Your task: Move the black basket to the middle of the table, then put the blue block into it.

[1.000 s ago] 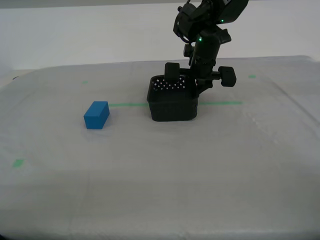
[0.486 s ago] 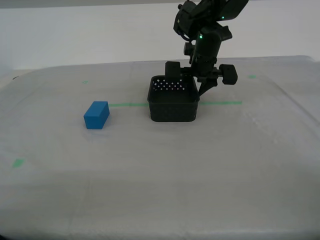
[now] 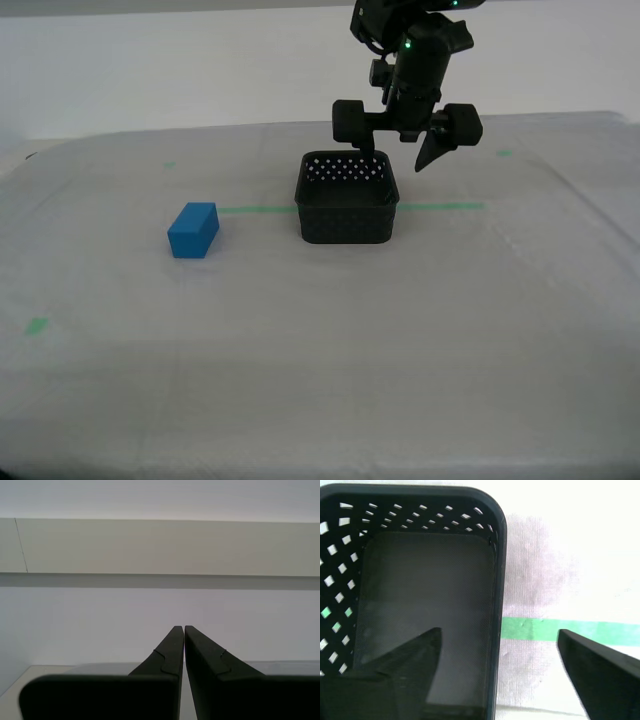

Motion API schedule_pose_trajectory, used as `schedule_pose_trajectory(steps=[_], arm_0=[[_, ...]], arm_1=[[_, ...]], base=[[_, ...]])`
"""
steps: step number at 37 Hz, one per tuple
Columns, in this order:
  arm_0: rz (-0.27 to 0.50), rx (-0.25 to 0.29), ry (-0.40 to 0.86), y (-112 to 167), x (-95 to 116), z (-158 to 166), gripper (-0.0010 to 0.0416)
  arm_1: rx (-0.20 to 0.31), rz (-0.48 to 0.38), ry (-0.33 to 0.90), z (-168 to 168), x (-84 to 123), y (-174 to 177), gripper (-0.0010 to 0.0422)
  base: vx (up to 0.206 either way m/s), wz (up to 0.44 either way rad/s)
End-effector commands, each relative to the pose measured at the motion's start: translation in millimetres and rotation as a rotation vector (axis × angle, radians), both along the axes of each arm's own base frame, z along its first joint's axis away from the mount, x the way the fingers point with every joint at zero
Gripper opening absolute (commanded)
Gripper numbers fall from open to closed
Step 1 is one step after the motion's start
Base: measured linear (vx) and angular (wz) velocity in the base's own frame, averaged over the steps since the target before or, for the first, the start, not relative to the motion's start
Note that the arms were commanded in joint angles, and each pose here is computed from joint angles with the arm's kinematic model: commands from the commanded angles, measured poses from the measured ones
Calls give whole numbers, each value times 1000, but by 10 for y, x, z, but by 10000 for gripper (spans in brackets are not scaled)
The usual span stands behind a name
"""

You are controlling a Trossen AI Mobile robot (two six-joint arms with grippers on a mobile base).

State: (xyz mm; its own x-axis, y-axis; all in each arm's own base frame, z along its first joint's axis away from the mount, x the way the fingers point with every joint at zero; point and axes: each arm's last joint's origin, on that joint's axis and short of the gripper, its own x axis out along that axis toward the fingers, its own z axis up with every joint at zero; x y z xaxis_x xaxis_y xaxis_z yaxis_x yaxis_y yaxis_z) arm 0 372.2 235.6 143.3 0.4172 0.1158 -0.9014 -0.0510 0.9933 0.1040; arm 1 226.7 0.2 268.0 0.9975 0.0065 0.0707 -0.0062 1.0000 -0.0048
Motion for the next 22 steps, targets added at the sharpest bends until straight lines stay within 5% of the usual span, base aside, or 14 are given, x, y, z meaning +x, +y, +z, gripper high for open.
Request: schedule_pose_trajectory(steps=[1,4,10,22], arm_0=[[-3,0,-11,-12,-15,86,382],[-3,-1,-10,-27,-33,149,407],[2,-7,-7,-72,-87,309,381],[34,-69,-21,-268,-197,683,396]], arm_1=[[1,0,-5,7,0,-1,0],[1,0,-5,7,0,-1,0],[1,0,-5,7,0,-1,0],[1,0,-4,5,-1,-1,0]], base=[[0,0],[0,0],[0,0],[0,0]])
